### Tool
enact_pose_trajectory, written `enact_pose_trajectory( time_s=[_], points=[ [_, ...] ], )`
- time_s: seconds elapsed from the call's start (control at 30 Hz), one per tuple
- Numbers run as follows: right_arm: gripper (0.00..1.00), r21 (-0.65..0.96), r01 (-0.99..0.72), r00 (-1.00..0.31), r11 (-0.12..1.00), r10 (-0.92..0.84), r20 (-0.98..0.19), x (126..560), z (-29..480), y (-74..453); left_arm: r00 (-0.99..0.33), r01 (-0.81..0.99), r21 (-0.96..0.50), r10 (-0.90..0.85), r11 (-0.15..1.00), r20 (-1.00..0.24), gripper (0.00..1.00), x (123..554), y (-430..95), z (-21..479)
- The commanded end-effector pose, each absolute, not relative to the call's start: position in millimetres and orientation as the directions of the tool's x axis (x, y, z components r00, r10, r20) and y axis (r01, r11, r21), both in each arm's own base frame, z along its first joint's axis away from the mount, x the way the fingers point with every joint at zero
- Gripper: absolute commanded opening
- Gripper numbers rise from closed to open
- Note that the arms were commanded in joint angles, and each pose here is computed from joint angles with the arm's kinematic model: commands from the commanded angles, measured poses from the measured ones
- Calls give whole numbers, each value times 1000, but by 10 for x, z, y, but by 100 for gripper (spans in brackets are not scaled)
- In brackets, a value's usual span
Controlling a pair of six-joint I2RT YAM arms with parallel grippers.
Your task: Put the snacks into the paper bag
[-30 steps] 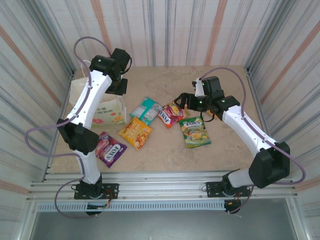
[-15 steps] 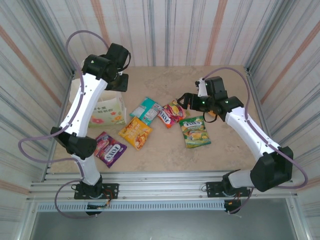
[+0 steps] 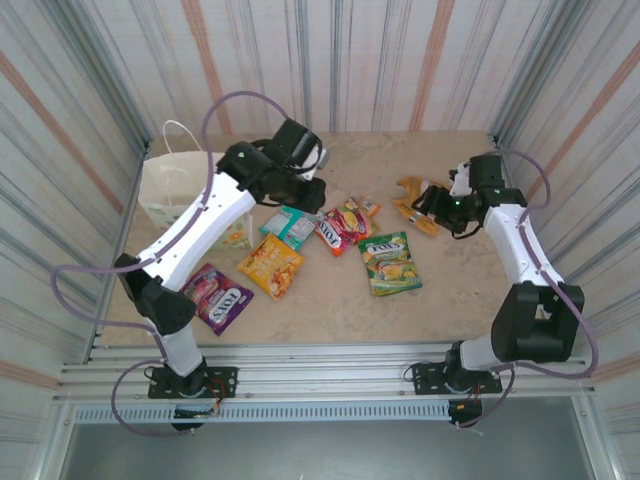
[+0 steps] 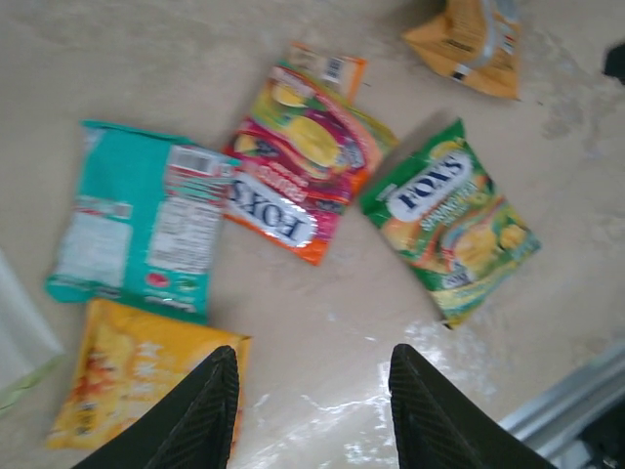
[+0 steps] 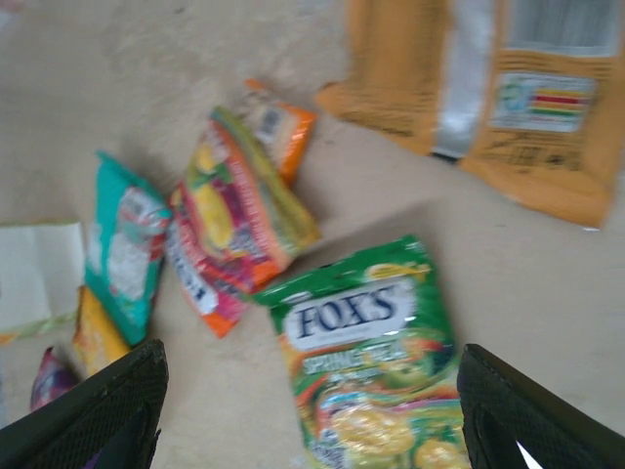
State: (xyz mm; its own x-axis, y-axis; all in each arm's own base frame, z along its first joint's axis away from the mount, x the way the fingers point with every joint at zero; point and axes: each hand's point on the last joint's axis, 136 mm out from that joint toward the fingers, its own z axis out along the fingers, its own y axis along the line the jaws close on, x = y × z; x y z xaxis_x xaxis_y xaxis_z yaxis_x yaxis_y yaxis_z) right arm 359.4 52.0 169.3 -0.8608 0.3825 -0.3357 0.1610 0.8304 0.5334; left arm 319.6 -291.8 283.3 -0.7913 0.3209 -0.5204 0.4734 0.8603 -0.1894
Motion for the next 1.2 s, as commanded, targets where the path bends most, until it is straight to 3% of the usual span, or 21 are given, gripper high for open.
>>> enact_pose_trajectory(
  time_s=[0.0,0.17,0.43,0.8,1.17],
  points=[
    [81,505,210,-880,837,387,-275,3627,1404,299,-796,494,-301,286,816,-533,45,3191,-3294,2794],
    [88,453,247,-871,857,401,-284,4006,1203,31,-817,501,-360,292,787,-497,45,3173,-3533,2634],
    [80,458,296,-857,838,444,-260,4596,895,-302,-815,512,-369,302,775,-495,44,3268,-3669,2539],
    [65,574,303,-846,760,492,-205,5071,610,-356,-820,512,-371,312,775,-480,43,3421,-3766,2444],
    [41,630,292,-855,720,491,-166,5163,427,-273,-829,499,-380,301,779,-471,43,3477,-3768,2407]
  ],
)
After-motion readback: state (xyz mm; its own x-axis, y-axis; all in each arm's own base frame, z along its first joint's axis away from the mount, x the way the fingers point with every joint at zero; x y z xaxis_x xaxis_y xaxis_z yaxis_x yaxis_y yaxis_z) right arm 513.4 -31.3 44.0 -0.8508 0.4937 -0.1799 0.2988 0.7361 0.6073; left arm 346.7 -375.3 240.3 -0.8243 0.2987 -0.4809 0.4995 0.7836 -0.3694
